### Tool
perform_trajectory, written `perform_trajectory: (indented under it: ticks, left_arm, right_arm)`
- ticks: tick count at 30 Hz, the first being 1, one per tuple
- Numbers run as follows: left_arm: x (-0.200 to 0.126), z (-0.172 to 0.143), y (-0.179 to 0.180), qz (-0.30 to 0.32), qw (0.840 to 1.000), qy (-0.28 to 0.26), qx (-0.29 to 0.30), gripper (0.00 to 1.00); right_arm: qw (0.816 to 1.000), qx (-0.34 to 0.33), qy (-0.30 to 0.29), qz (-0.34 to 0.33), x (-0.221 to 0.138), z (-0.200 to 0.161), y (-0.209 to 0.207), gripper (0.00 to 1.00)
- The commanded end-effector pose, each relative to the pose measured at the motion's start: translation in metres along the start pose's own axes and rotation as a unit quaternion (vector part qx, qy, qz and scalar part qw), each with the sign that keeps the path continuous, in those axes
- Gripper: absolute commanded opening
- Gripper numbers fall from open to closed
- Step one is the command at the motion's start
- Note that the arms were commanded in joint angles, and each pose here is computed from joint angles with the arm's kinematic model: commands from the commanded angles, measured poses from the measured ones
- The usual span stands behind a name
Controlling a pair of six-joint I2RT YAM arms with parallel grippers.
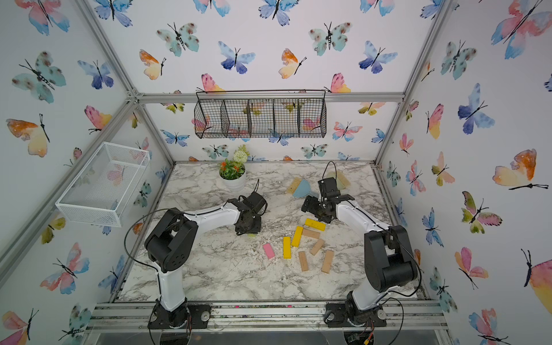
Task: Assemble the letter k with building blocks
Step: Assemble the building block at the center of the board.
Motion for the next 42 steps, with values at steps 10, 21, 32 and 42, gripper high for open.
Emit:
perform_trajectory:
  ticks: [10,21,32,42]
  left_arm:
    - [0.0072,0.0059,0.0083,0.018,1.000,0.002,-0.011,0.29]
    - [0.0115,0.0051,0.0073,0.015,1.000,0.007,-0.009,0.29]
    - [0.0111,0.0051,0.0050,0.010,1.000,0.008,0.000,0.33]
    - [0.0063,0.0068,0.0016,0.000,1.000,0.007,0.006,0.41]
  right_arm:
    - [1.000,0.007,0.014,0.001,0.0077,-0.0085,-0.0047,0.88]
    - [1.000,0.008,0.017,0.000,0.0089,-0.0103,-0.0056,0.88]
    - [1.000,0.010,0.017,-0.001,0.0087,-0.0107,-0.0062,0.88]
    - [1.000,0.004,0.013,0.006,0.0068,-0.0102,-0.0040,0.91]
Point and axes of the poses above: each gripper's point midway between its finger pads, its own x axis out along the fingers, its own y axis along the line the jaws close on, z = x × y, the point moved 2 cm from there along -x, back along the fingers, and after that the axes turned 7 degrees about -x, right-handed, at the moved point
